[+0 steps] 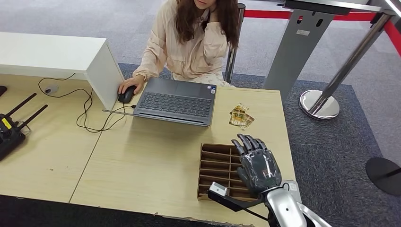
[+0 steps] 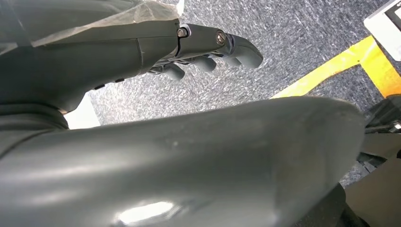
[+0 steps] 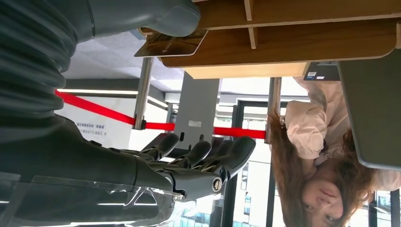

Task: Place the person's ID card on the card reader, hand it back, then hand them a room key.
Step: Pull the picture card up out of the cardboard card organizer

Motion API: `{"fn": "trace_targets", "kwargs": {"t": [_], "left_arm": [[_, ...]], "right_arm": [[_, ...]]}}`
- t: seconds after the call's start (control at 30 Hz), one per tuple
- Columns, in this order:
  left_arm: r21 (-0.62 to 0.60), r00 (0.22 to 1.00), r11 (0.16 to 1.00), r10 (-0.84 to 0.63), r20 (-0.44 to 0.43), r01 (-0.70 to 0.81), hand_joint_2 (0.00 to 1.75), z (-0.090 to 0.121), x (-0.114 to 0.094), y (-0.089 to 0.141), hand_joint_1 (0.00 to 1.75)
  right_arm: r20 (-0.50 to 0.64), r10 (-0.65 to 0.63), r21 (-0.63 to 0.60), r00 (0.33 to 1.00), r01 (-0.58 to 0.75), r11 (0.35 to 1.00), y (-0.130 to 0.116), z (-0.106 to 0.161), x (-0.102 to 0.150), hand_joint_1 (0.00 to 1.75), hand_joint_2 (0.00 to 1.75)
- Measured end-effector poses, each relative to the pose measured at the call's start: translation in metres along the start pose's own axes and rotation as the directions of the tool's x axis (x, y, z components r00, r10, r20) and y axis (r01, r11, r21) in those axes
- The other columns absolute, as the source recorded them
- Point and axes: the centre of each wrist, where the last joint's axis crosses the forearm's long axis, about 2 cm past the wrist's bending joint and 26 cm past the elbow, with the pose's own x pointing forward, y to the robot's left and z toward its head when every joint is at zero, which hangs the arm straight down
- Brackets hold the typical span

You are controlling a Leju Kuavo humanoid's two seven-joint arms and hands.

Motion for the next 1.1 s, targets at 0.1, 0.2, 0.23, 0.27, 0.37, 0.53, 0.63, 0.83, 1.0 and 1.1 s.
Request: {"fn": "trace_targets", "kwargs": {"t": [0.1,0.2,0.23,0.27,0.37,0.53,0.63,0.83,1.0,1.1], "left_arm": [[0.001,1.0,1.0,-0.007,0.001,0.007,0.0,0.0,0.0,0.0,0.0],[0.002,1.0,1.0,-0.012,0.003,0.012,0.0,0.0,0.0,0.0,0.0],[0.002,1.0,1.0,-0.013,0.004,0.013,0.0,0.0,0.0,0.0,0.0],[0.002,1.0,1.0,-0.014,0.005,0.014,0.0,0.0,0.0,0.0,0.0],[0.002,1.0,1.0,-0.016,0.007,0.016,0.0,0.0,0.0,0.0,0.0],[0.002,1.0,1.0,-0.022,0.01,0.022,0.0,0.0,0.0,0.0,0.0],[0.011,0.999,1.0,-0.021,0.034,0.021,0.0,0.0,0.0,0.0,0.0],[0.019,0.998,1.0,-0.019,0.056,0.018,0.0,0.0,0.002,-0.002,0.0],[0.017,0.998,1.0,-0.019,0.061,0.018,0.0,0.001,0.003,-0.003,0.0],[0.017,0.998,1.0,-0.019,0.062,0.018,0.0,0.001,0.003,-0.003,0.0]], "right_arm": [[-0.002,0.0,0.009,1.0,0.0,1.0,0.002,-0.003,-0.001,0.55,1.75],[-0.008,0.002,0.018,1.0,-0.002,1.0,0.004,-0.005,-0.002,0.57,1.75],[-0.01,0.002,0.022,1.0,-0.002,1.0,0.005,-0.006,-0.003,0.58,1.75],[-0.013,0.003,0.025,1.0,-0.002,1.0,0.006,-0.007,-0.003,0.59,1.75],[-0.019,0.003,0.035,1.0,-0.003,0.999,0.008,-0.009,-0.005,0.61,1.75],[-0.033,0.004,0.052,0.999,-0.003,0.999,0.012,-0.015,-0.008,0.61,1.75],[-0.041,0.019,0.054,0.999,-0.016,0.998,0.013,-0.019,-0.011,0.62,1.75],[-0.059,0.047,0.061,0.997,-0.043,0.997,0.011,-0.027,-0.017,0.63,1.75],[-0.067,0.058,0.071,0.996,-0.053,0.996,0.013,-0.029,-0.02,0.63,1.75],[-0.072,0.064,0.074,0.995,-0.059,0.996,0.014,-0.03,-0.021,0.63,1.75]]}}
